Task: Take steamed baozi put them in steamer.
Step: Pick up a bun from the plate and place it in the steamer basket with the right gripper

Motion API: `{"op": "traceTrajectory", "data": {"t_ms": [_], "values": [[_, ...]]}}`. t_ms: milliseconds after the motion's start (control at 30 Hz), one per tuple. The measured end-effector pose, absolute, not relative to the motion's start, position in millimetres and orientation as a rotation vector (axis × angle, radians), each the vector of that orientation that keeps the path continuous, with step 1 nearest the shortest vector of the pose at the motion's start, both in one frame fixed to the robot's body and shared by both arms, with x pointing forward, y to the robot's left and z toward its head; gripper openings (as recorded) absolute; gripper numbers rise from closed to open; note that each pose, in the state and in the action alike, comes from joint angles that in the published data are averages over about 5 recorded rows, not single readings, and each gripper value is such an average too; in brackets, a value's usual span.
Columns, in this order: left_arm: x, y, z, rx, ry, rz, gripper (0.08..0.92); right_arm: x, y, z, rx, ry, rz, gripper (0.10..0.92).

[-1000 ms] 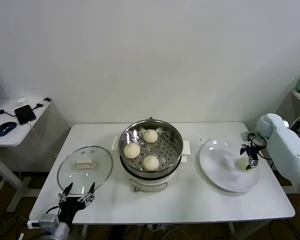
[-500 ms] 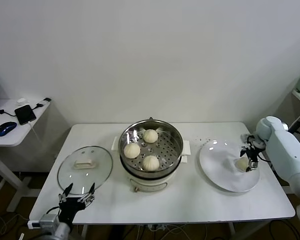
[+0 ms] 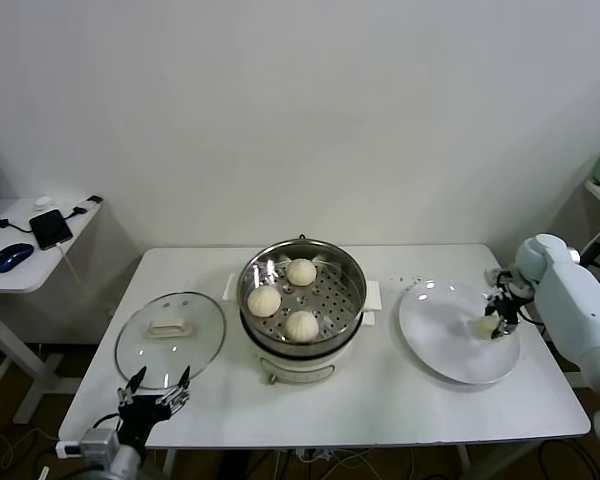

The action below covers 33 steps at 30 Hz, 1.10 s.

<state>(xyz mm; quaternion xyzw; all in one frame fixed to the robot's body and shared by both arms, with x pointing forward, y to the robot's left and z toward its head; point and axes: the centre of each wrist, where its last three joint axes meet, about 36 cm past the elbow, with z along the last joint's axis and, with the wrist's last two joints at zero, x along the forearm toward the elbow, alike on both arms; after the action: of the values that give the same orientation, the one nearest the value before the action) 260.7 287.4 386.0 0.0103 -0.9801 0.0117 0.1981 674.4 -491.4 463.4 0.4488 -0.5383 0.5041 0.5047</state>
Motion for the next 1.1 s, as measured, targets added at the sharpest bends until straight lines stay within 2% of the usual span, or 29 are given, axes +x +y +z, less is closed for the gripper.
{"op": "traceTrajectory", "data": {"t_ms": [233, 467, 800, 1100], "values": [[262, 287, 384, 0.039, -2.744, 0.012, 0.823, 680, -487, 490, 1.080, -1.335, 1.230, 0.527], [265, 284, 384, 0.047, -2.751, -0.022, 0.823, 699, -454, 553, 1.113, -1.419, 1.276, 0.526], [264, 289, 384, 0.092, -2.755, -0.088, 0.823, 719, -340, 660, 1.243, -1.535, 1.338, 0.526], [270, 288, 387, 0.089, -2.772, -0.096, 0.823, 713, -229, 696, 1.362, -1.527, 1.303, 0.526]]}}
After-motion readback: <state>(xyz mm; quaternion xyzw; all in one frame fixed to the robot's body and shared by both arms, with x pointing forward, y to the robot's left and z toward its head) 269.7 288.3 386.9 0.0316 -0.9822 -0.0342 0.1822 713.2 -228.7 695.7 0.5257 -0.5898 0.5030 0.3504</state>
